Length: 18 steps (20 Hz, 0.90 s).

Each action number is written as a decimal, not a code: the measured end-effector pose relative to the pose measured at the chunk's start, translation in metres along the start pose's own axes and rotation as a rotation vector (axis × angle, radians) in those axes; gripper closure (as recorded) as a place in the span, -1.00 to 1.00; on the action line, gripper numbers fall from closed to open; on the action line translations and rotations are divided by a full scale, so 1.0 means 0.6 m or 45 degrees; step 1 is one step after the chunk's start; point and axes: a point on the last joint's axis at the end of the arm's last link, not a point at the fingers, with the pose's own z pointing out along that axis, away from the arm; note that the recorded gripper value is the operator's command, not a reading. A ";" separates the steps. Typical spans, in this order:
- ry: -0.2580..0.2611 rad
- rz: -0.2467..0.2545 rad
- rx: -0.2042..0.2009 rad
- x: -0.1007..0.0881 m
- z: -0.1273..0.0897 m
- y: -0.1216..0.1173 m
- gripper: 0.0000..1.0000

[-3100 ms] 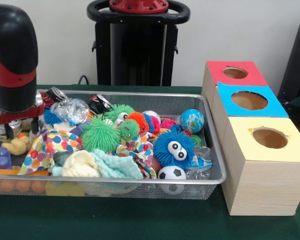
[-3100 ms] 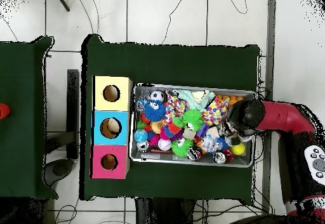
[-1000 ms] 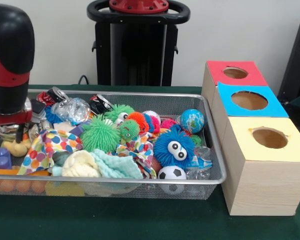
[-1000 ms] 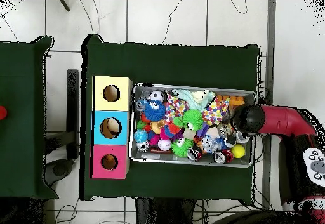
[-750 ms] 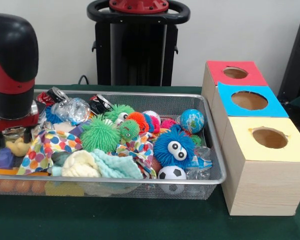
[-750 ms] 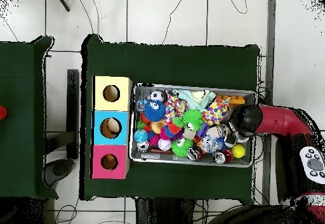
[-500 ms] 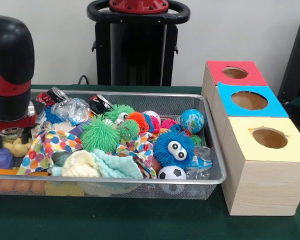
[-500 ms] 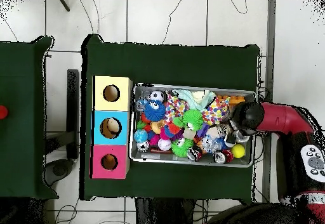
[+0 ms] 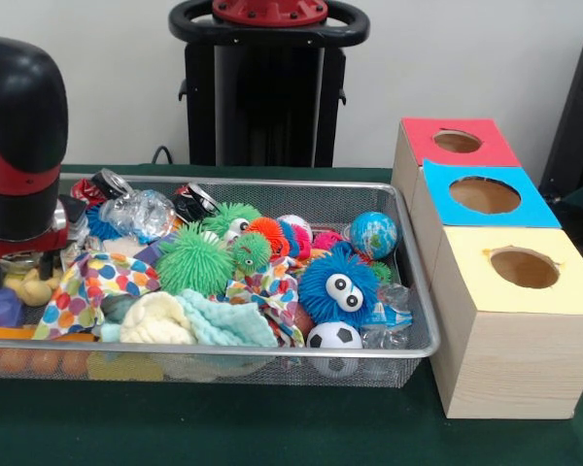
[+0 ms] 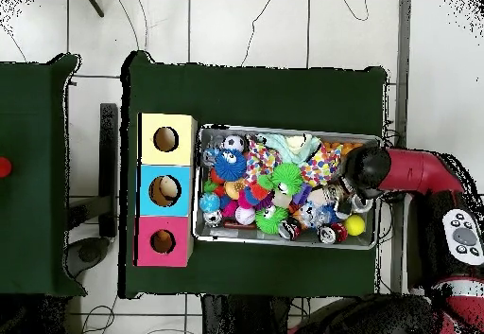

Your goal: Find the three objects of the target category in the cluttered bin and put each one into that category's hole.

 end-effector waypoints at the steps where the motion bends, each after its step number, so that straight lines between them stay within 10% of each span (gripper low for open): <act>1: 0.005 0.000 -0.001 -0.001 0.000 0.000 -1.00; 13: 0.060 0.031 -0.046 -0.009 0.006 -0.010 -1.00; 14: 0.060 0.034 -0.049 -0.009 0.006 -0.011 1.00; 18: 0.056 0.043 -0.088 -0.015 0.021 0.002 1.00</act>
